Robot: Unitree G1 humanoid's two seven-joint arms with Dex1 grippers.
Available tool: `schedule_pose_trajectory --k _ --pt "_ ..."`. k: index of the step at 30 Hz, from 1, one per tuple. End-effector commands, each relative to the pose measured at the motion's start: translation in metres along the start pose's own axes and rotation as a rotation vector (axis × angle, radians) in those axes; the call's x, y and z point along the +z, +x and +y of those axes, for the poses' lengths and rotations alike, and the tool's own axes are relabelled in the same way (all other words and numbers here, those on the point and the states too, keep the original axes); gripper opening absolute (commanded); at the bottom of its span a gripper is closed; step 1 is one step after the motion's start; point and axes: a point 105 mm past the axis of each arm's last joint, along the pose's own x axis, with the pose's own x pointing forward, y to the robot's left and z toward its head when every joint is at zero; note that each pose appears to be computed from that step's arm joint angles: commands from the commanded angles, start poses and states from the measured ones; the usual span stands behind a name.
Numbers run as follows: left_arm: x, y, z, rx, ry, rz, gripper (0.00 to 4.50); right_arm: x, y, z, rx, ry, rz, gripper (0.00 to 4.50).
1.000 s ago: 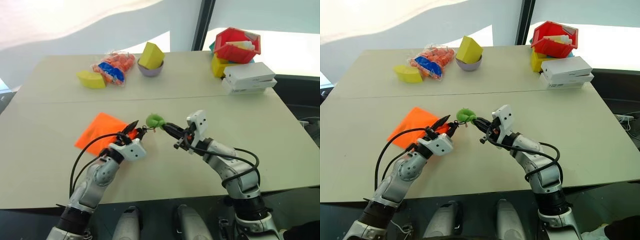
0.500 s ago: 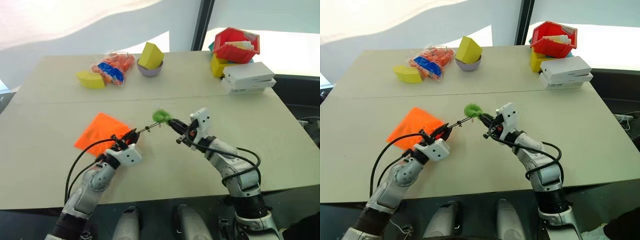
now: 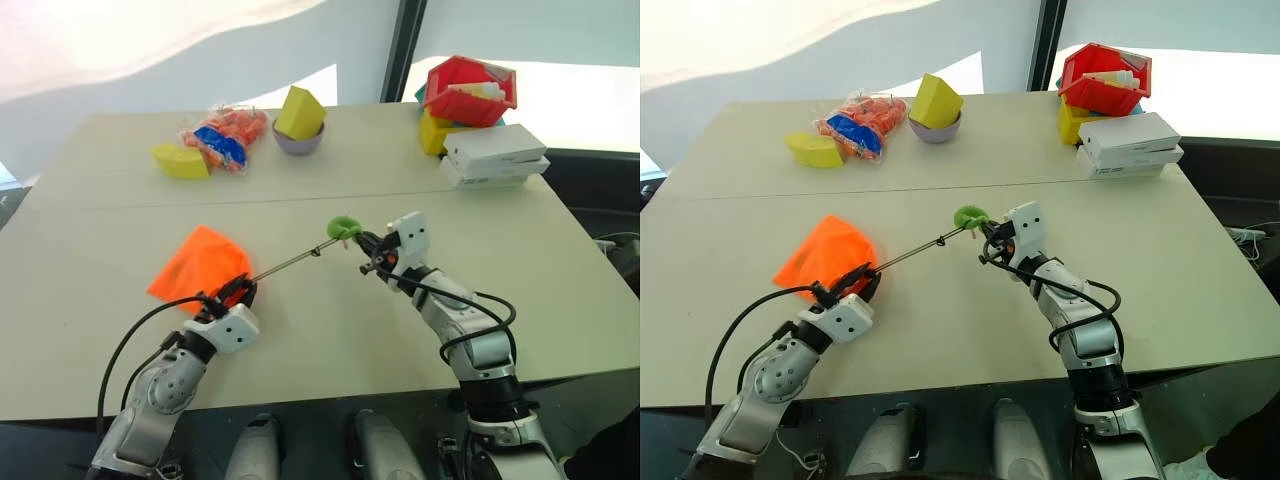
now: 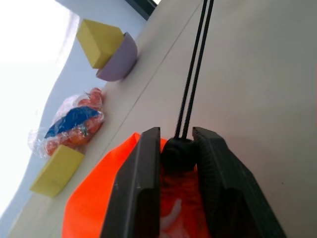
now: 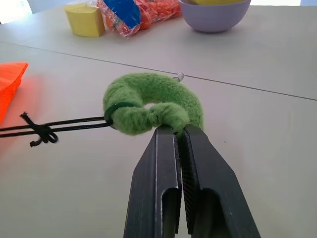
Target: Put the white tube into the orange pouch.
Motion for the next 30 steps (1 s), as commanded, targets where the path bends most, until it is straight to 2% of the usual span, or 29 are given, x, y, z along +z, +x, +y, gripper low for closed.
schedule_pose_trajectory --k 1,3,4,8,12,14,17,21,30 --pt "0.016 -0.002 0.005 0.016 -0.218 -0.075 3.09 0.005 -0.006 0.015 0.097 -0.079 -0.01 1.47" --pt "0.021 -0.004 0.007 0.007 -0.373 -0.1 4.23 -0.001 -0.011 0.021 0.146 -0.117 0.008 2.59" --pt "0.021 -0.005 0.008 0.0 -0.404 -0.102 4.5 -0.003 -0.014 0.023 0.163 -0.132 0.012 3.03" --pt "0.014 -0.014 0.023 0.012 -0.571 -0.075 4.5 -0.006 -0.028 0.024 0.21 -0.147 0.004 3.03" --pt "-0.007 -0.034 0.042 0.04 -0.713 0.014 4.5 -0.01 -0.044 0.01 0.202 -0.134 0.002 3.03" --pt "-0.026 -0.048 0.056 0.1 -0.776 0.084 4.5 -0.012 -0.051 0.0 0.188 -0.138 0.005 3.03" --pt "-0.041 -0.061 0.067 0.143 -0.795 0.138 4.5 -0.012 -0.057 -0.01 0.17 -0.127 -0.006 3.03" --pt "-0.074 -0.09 0.075 0.22 -0.797 0.258 4.5 -0.014 -0.066 -0.03 0.132 -0.112 -0.008 3.03" --pt "-0.09 -0.112 0.069 0.255 -0.815 0.321 4.5 -0.022 -0.072 -0.037 0.126 -0.098 0.004 3.03"
